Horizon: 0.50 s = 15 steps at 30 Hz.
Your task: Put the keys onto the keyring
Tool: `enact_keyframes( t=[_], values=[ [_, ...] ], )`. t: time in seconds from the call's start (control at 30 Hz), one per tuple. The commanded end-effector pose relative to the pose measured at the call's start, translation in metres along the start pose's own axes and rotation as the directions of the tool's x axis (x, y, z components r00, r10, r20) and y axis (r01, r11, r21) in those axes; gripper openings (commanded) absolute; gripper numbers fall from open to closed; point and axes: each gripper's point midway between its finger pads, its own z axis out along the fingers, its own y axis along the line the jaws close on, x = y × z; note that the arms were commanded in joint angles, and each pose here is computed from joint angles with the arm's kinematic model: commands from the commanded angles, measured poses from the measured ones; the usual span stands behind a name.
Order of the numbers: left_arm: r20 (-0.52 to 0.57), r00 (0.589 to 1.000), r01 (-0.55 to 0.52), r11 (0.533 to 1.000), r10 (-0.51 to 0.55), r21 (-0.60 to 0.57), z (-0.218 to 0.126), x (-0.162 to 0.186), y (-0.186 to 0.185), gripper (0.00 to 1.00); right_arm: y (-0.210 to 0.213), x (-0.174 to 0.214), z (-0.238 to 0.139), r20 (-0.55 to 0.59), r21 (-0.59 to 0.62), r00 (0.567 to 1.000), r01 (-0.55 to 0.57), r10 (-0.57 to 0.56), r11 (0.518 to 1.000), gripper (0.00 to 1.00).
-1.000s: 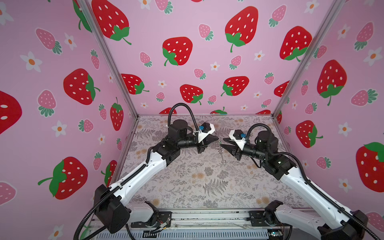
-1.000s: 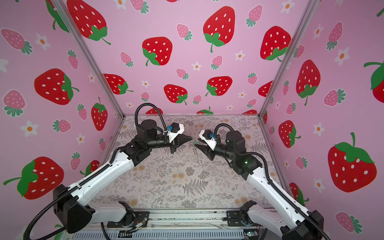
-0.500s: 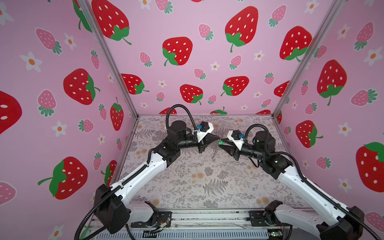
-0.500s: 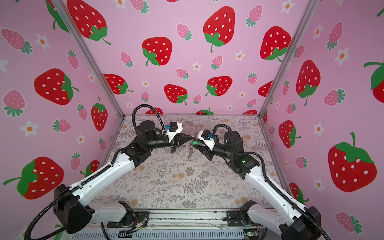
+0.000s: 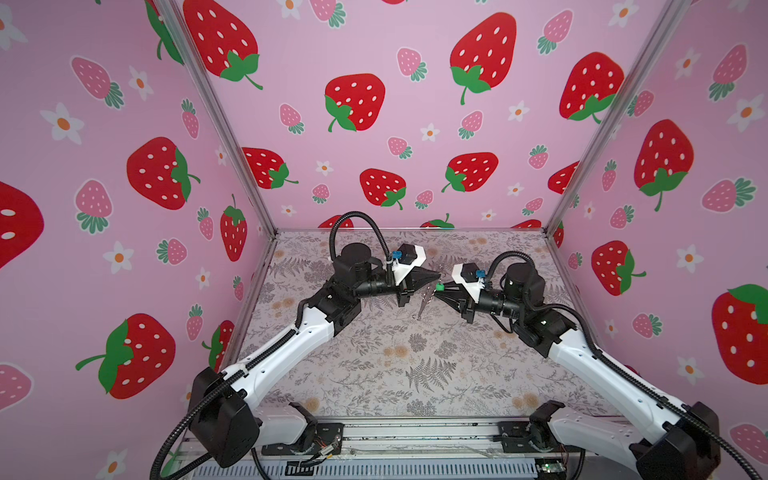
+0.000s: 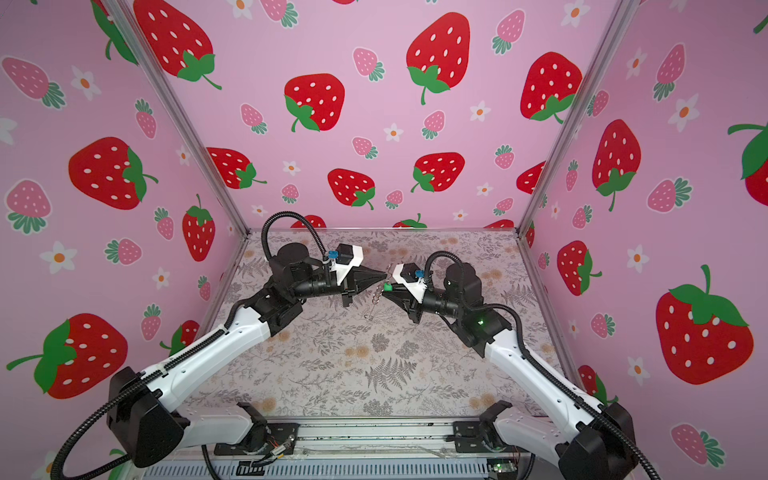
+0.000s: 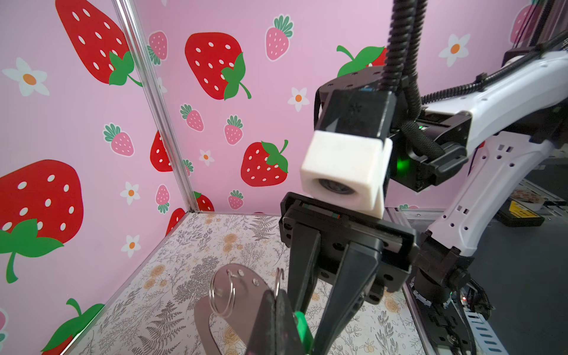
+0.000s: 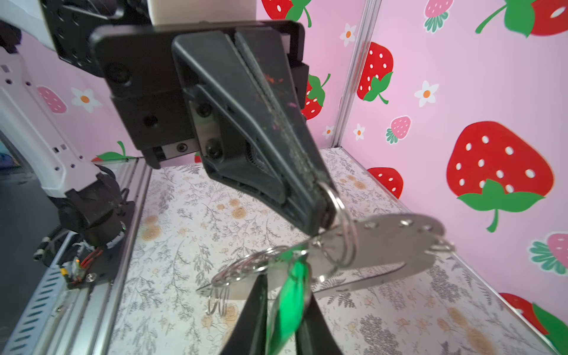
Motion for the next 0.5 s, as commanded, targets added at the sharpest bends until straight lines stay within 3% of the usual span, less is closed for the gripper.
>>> enact_keyframes(
  t=[0.0,0.2,0.47],
  values=[
    [0.053,0.998,-0.044,0.999,0.043,0.008,-0.006,-0.018,-0.004,0.0,0.01,-0.01,-0.001,0.051,-0.045,0.999,0.02,-0.018,0.999,0.11],
    [0.021,0.997,-0.074,0.997,0.073,0.004,-0.008,-0.014,-0.005,0.0,0.009,-0.009,-0.007,0.032,-0.011,0.999,0.037,-0.036,0.999,0.0],
    [-0.044,0.99,-0.132,0.991,0.133,0.01,-0.012,-0.008,-0.008,0.0,0.002,-0.008,-0.015,-0.059,0.042,0.996,0.068,-0.065,0.997,0.0]
  ],
)
